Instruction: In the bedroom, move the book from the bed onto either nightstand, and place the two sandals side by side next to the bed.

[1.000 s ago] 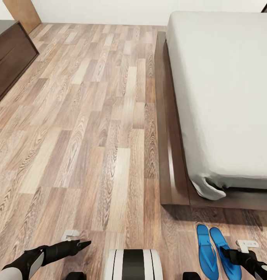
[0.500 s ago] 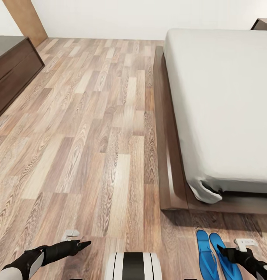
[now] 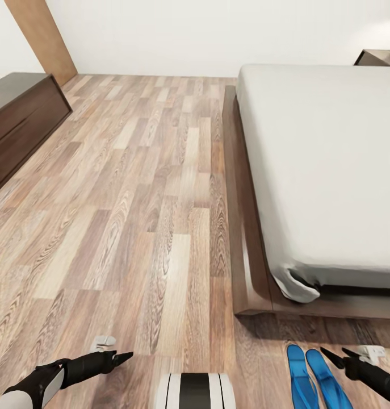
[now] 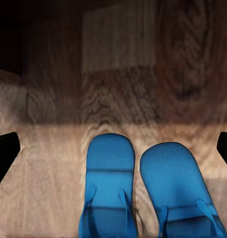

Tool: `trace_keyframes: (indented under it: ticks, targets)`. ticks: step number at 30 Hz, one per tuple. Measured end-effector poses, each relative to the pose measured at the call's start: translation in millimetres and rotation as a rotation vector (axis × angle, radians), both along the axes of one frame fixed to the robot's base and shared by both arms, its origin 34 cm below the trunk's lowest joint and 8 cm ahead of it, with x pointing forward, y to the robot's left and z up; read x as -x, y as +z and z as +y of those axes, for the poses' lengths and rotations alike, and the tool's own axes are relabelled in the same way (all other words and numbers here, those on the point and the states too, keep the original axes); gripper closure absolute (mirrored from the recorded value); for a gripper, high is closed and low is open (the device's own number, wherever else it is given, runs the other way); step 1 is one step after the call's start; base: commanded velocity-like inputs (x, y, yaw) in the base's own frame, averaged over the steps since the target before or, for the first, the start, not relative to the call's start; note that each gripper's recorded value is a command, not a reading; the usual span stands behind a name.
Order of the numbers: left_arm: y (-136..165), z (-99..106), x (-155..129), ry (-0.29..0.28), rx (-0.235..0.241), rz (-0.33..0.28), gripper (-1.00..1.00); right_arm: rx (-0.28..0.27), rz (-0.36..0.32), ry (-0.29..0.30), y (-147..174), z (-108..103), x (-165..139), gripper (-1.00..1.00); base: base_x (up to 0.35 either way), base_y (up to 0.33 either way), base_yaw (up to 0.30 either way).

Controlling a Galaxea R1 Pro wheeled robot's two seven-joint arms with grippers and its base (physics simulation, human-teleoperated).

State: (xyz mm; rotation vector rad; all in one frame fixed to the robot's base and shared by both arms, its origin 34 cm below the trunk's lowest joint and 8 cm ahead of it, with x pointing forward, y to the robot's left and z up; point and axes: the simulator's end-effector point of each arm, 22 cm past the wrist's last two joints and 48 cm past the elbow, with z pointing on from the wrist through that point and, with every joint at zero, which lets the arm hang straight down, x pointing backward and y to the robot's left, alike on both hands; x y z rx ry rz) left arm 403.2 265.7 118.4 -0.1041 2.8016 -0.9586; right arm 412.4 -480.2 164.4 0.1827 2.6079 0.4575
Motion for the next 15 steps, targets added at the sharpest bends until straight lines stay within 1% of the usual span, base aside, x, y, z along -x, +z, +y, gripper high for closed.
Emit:
trace_keyframes:
  ticks: [2,5,11,15]
  targets:
    - [2.8,0.0,-2.9,0.0,0.0,-0.008,-1.0,-0.018,-0.005,0.001,4.4,2.0,0.5,-1.0,0.0,0.0,0.0]
    - [7.1,0.0,-7.4,0.0,0.0,-0.02,-1.0,-0.026,-0.013,0.006,9.0,3.9,-1.3,-1.0,0.0,0.0,0.0]
    - [15.9,0.1,-16.7,0.001,0.0,-0.046,-1.0,-0.031,-0.035,0.007,17.3,5.7,-8.0,-1.0,0.0,0.0,0.0]
    - [15.9,0.1,-16.7,0.001,0.0,-0.046,-1.0,-0.03,-0.038,0.007,16.4,7.5,-8.4,-1.0,0.0,0.0,0.0]
